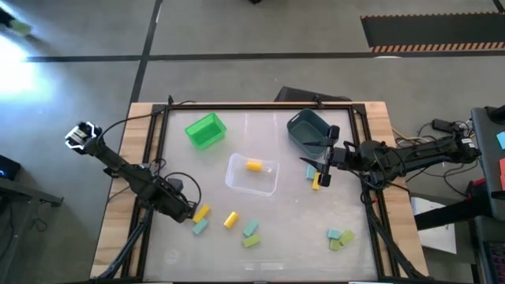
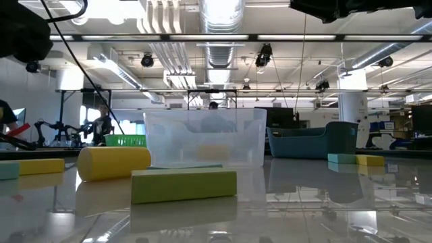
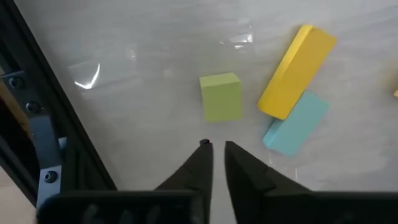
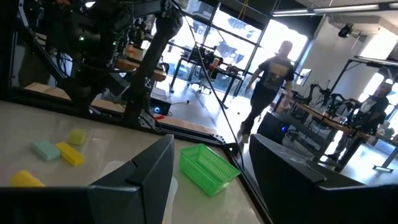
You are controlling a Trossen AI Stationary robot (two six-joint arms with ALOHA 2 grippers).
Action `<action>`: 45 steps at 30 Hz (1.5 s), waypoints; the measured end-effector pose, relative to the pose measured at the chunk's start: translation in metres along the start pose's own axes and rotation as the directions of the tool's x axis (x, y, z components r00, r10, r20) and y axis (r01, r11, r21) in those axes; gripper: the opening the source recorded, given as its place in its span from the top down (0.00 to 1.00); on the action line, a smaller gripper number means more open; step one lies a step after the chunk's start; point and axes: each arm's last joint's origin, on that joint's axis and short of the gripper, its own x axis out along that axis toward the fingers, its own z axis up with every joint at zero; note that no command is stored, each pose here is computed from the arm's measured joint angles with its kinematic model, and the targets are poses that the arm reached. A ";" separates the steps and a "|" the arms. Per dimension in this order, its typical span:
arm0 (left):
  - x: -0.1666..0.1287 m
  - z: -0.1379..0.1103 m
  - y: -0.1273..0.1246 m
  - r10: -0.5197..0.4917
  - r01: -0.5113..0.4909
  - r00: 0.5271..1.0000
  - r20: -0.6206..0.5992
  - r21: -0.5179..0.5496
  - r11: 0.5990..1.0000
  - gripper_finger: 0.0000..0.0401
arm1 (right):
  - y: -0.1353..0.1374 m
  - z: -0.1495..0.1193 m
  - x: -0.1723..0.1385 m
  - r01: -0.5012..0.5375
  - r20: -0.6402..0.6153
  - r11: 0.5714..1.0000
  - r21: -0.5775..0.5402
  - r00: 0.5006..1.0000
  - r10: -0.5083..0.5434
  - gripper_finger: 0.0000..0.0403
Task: Sort & place blocks by color
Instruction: Put the green block into the green bin
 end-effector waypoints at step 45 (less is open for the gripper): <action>0.068 -0.005 -0.027 0.230 -0.240 0.963 0.138 0.054 0.969 0.72 | 0.000 0.000 0.000 -0.001 -0.002 1.000 0.011 1.000 0.001 0.50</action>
